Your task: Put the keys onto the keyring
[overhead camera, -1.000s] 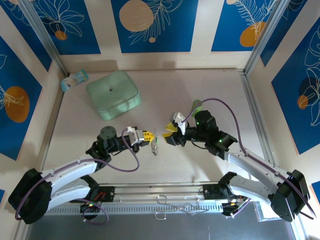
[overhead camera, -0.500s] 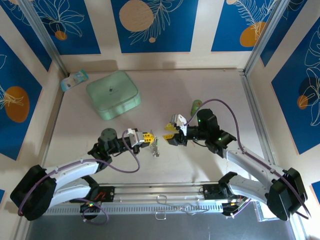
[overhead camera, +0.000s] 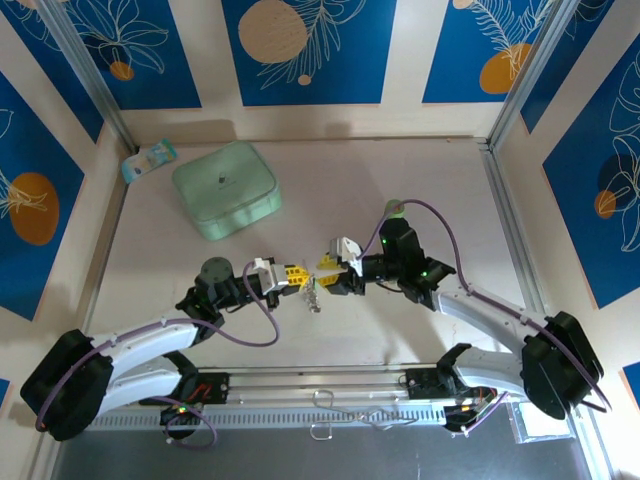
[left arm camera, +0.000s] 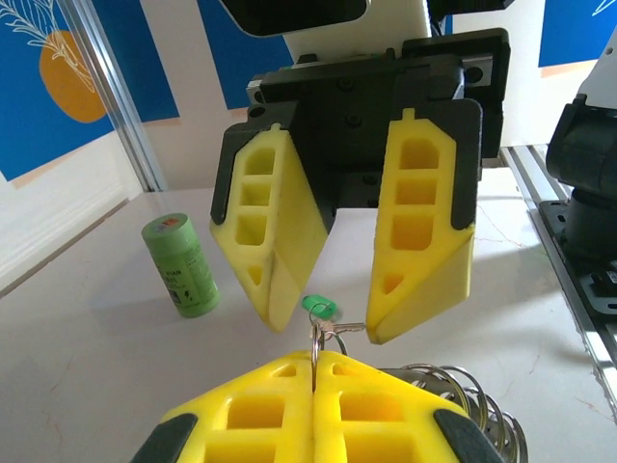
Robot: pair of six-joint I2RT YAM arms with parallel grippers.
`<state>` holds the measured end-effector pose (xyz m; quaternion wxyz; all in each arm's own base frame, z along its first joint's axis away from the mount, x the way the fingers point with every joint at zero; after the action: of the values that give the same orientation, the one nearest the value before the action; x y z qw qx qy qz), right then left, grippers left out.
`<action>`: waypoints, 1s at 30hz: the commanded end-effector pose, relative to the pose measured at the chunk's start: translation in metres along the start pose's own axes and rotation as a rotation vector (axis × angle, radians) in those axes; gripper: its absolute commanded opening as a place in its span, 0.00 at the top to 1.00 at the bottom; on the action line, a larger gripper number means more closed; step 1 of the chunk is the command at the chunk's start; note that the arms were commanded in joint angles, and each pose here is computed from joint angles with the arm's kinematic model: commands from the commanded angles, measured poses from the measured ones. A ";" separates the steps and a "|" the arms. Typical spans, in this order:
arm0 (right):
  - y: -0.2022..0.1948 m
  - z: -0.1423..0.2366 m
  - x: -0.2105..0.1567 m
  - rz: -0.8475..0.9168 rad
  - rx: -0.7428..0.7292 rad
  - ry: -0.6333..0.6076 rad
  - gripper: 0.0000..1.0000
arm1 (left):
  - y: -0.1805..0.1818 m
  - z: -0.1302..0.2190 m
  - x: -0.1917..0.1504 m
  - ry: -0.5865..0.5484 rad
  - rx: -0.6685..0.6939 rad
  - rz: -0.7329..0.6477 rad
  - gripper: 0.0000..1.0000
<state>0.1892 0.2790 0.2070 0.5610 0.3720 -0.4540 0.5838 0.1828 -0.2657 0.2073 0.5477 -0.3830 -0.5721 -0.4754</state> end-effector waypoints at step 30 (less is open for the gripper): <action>0.010 -0.003 0.014 0.198 0.053 0.333 1.00 | -0.001 0.006 0.000 0.210 -0.007 -0.060 0.81</action>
<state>0.1810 0.2926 0.2265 0.5523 0.2748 -0.4061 0.6742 0.1852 -0.2600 0.2079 0.5895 -0.3230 -0.5345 -0.5123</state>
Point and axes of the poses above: each hand's point on the last joint's axis, 136 mm out from that joint toward the fingers, its own z axis back along the fingers, its own y axis along the line the jaws close on, x = y × z, the point moved 2 cm from there along z, back along the fingers, and after that the axes turned 4 degrees about z, right-handed, at the moved point
